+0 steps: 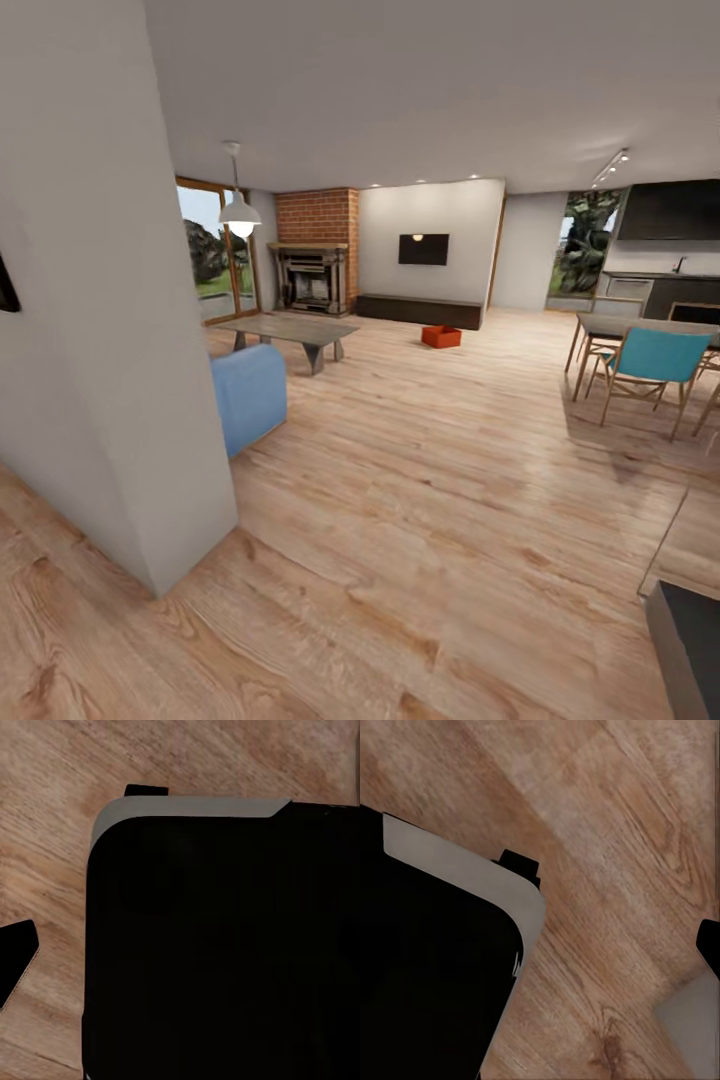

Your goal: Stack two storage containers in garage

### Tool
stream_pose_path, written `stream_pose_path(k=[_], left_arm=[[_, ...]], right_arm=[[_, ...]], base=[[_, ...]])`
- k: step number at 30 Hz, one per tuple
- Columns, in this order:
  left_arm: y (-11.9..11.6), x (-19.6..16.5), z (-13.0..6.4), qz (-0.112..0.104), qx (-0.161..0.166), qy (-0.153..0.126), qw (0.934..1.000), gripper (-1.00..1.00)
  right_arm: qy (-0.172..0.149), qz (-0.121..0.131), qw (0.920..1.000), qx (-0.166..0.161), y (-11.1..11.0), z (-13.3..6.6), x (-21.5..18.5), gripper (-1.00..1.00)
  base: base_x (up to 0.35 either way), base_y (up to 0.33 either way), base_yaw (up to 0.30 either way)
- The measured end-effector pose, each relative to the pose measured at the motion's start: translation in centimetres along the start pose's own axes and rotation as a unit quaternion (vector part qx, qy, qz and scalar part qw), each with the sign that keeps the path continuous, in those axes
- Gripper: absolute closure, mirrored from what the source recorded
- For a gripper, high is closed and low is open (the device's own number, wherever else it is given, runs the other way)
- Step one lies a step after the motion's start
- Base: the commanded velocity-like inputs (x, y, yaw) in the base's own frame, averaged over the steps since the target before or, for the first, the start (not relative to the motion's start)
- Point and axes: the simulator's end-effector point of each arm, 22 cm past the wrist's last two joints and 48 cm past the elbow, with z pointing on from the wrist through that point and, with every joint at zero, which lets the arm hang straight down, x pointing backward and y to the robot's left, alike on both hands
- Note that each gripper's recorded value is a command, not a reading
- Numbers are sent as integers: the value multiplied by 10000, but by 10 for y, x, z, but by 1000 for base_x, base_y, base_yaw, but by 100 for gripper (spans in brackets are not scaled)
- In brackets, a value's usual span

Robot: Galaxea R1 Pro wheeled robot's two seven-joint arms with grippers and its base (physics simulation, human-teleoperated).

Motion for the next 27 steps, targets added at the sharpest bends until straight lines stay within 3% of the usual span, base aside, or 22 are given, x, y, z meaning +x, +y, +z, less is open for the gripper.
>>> stream_pose_path(k=[21,27], left_arm=[[-1,0,0,-3,5,0,10000,-100],[-1,0,0,-4,3,0,10000,-100]], right_arm=[[5,-34,10000,3,-1,0,1,-100],[3,10,10000,8,-1,0,0,-100]], base=[[312,0,-1],[311,0,-158]])
